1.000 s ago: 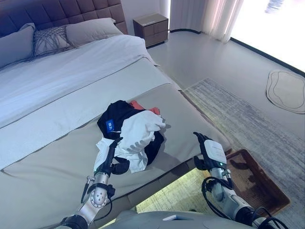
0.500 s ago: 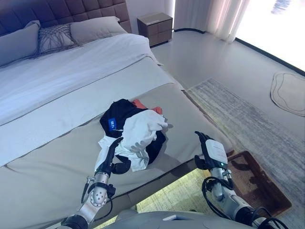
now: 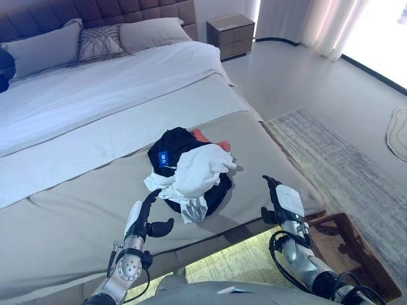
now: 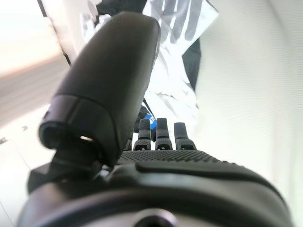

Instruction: Pick up the clothes from the bed and place them into the basket

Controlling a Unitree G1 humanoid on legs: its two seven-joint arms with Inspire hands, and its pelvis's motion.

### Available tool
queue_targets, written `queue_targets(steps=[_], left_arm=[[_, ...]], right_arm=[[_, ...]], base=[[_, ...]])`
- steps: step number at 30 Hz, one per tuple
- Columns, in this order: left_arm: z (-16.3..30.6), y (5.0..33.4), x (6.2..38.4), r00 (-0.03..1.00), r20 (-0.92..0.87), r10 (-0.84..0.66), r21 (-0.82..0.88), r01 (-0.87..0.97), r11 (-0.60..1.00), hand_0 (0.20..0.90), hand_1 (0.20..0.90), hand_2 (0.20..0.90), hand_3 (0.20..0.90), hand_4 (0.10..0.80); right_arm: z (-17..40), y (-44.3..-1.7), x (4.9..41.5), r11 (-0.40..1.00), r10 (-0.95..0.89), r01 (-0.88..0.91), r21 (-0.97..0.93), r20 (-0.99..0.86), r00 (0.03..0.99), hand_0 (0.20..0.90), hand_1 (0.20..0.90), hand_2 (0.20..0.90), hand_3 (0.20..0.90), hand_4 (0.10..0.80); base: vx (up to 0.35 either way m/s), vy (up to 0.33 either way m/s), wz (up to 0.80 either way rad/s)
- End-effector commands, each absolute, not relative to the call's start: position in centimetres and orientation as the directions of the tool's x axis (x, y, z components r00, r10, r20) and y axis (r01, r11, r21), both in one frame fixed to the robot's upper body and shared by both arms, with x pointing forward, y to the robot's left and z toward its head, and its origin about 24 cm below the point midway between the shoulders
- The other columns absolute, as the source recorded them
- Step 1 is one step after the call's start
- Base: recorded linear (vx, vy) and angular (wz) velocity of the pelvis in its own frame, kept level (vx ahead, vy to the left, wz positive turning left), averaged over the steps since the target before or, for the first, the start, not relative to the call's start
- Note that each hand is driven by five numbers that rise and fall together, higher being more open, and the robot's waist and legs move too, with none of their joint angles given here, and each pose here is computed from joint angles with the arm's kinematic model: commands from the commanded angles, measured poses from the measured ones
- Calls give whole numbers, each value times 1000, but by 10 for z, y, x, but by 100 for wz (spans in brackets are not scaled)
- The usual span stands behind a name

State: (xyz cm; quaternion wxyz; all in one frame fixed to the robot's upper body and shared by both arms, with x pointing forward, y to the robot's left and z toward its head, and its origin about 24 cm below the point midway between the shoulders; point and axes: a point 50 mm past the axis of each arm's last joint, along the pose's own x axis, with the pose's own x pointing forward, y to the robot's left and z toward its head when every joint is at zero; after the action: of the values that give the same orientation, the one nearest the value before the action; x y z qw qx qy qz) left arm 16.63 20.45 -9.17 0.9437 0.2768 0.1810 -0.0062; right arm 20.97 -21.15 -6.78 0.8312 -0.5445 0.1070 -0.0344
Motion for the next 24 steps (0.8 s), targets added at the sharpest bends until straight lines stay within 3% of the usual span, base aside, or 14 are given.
queue_targets(steps=[1, 14, 24], left_arm=[[-46, 221, 209, 992, -86, 88, 580, -21, 814, 900, 900, 900, 900, 800], [-25, 214, 232, 1000, 7, 13, 573, -15, 819, 900, 900, 900, 900, 800], [24, 195, 263, 964, 266, -22, 449, -104, 887, 900, 900, 900, 900, 800]], right_arm=[[-15, -187, 267, 441, -89, 128, -888, 98, 991, 900, 900, 900, 900, 800], [77, -187, 350, 377, -100, 292, -879, 275, 956, 900, 900, 900, 900, 800], [145, -193, 394, 307, -153, 402, -863, 372, 916, 900, 900, 900, 900, 800]], base=[[32, 20, 14], [0, 67, 19], [-81, 37, 19]])
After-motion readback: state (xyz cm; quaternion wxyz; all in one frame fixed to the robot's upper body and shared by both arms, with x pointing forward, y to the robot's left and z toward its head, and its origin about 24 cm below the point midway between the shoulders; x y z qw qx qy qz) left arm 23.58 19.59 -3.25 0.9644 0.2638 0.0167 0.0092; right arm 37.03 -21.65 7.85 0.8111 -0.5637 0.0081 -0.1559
